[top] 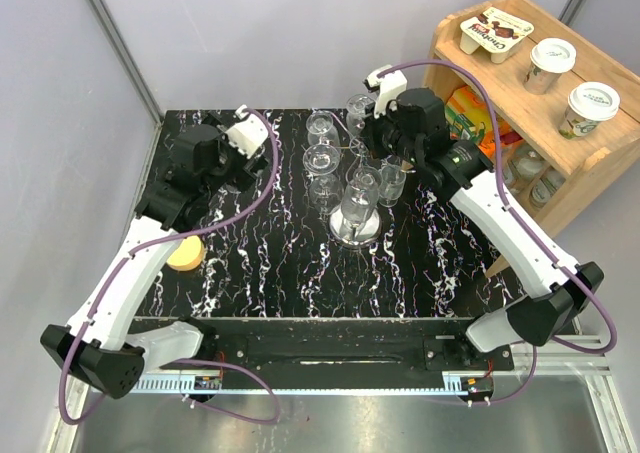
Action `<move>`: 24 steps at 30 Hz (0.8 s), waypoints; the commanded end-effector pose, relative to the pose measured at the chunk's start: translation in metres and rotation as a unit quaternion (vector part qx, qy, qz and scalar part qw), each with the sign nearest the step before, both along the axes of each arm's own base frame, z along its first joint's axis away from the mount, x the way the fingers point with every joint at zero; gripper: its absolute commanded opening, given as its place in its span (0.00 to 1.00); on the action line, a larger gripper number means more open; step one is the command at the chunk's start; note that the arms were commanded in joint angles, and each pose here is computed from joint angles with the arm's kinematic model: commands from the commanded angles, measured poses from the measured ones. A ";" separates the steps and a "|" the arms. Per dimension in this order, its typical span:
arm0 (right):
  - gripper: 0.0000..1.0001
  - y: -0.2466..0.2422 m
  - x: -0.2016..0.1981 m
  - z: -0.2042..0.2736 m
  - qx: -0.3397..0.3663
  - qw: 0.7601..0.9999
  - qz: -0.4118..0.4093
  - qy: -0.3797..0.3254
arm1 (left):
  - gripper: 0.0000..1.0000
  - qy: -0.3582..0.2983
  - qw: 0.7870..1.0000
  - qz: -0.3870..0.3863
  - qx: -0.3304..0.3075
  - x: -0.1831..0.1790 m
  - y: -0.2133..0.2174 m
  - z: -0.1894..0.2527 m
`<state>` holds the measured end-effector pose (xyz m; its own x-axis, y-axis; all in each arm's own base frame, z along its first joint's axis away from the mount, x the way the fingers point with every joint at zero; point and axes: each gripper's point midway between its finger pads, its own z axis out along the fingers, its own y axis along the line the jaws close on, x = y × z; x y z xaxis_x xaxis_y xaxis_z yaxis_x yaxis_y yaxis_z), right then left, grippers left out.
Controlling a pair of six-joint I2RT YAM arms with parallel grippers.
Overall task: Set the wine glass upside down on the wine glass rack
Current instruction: Adjust the wine rack at the center of the board.
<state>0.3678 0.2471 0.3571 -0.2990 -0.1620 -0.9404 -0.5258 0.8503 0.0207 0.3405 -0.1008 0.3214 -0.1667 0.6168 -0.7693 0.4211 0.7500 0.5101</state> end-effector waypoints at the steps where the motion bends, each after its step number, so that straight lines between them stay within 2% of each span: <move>1: 0.00 0.000 -0.002 0.010 0.077 0.996 -0.049 0.021 | 0.99 -0.054 0.997 0.052 -0.030 0.016 0.014 0.041; 6: 0.00 0.007 -0.007 0.006 0.105 0.992 -0.048 0.045 | 0.99 -0.054 0.996 0.057 -0.038 0.020 0.014 0.046; 8: 0.04 0.008 -0.008 0.004 0.106 0.992 -0.045 0.048 | 0.99 -0.054 0.996 0.059 -0.037 0.020 0.014 0.046; 17: 0.28 0.009 -0.025 0.005 0.092 0.995 -0.005 0.037 | 0.99 -0.051 0.997 0.054 -0.038 0.023 0.013 0.045; 20: 0.45 0.005 -0.027 0.003 0.077 0.997 0.000 0.029 | 0.99 -0.051 0.997 0.052 -0.037 0.024 0.012 0.045; 24: 0.51 0.001 -0.029 0.006 0.057 0.998 0.009 0.013 | 0.99 -0.050 0.997 0.050 -0.038 0.025 0.010 0.044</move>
<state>0.3494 0.2522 0.3453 -0.3782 -0.0448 -0.9246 -0.5056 0.8467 0.1657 0.3600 -0.0918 0.3375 -0.1935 0.5836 -0.7886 0.3486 0.7923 0.5008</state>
